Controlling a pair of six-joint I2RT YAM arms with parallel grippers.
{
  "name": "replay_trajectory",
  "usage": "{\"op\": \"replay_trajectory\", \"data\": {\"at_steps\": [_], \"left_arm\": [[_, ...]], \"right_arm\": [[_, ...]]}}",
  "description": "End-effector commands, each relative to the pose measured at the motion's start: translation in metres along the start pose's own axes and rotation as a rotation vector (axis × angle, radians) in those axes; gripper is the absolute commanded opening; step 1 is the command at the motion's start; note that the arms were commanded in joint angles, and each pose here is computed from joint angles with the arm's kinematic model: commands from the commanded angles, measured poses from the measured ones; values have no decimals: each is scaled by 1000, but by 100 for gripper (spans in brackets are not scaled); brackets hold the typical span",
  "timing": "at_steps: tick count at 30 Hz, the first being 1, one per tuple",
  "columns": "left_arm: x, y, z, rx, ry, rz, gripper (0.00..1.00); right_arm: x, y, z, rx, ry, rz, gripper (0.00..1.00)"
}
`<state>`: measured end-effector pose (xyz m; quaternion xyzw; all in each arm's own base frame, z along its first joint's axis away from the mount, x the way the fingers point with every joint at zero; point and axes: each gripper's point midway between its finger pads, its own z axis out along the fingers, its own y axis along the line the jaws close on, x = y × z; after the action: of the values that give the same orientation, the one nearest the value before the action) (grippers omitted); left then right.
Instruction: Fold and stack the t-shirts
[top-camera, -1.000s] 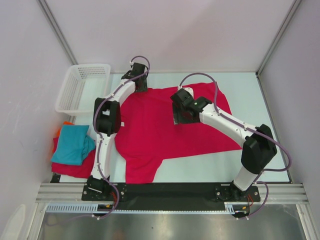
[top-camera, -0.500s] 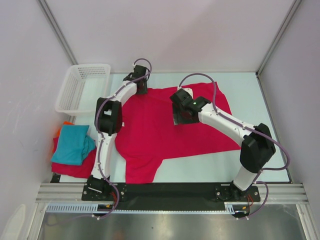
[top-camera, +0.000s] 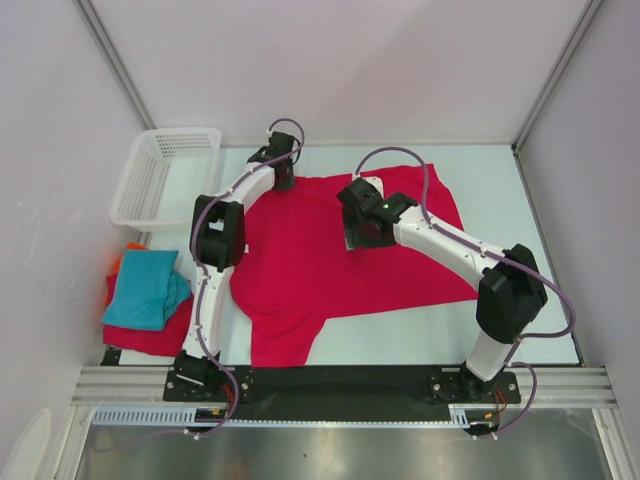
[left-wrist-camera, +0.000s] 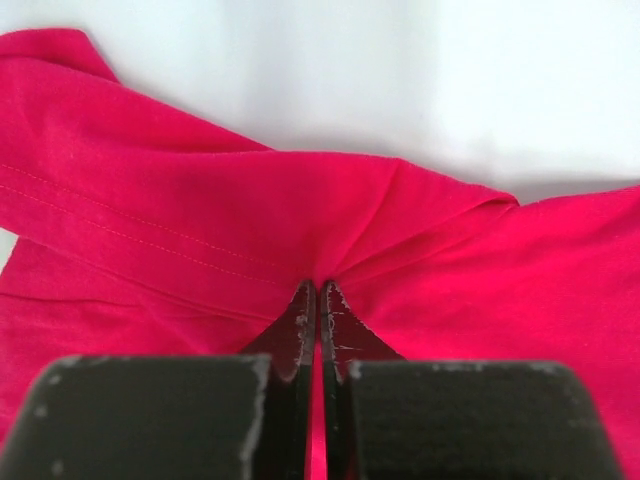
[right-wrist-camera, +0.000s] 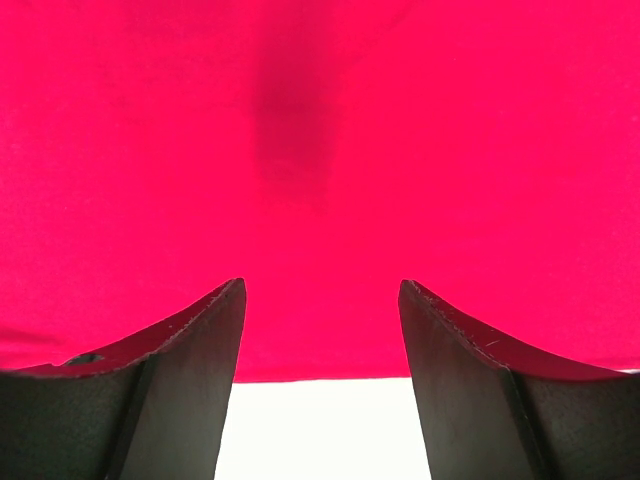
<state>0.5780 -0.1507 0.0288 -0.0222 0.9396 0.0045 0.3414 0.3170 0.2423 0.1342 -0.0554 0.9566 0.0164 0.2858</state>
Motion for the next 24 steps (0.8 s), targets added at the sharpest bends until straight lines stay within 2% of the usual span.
{"op": "replay_trajectory", "data": {"at_steps": [1, 5, 9, 13, 24], "left_arm": [[-15, 0, -10, -20, -43, -9, 0], [-26, 9, -18, -75, -77, -28, 0], [-39, 34, -27, -221, -135, -63, 0], [-54, 43, -31, -283, -183, -86, 0], [-108, 33, -35, -267, -363, -162, 2]], "right_arm": [[-13, 6, -6, -13, -32, 1, 68], [-13, 7, -5, -17, -30, -1, 68], [-11, 9, -5, -21, -24, -5, 68], [-8, 12, -6, -26, -17, -13, 67], [7, 21, -11, -26, 13, -64, 67]]}}
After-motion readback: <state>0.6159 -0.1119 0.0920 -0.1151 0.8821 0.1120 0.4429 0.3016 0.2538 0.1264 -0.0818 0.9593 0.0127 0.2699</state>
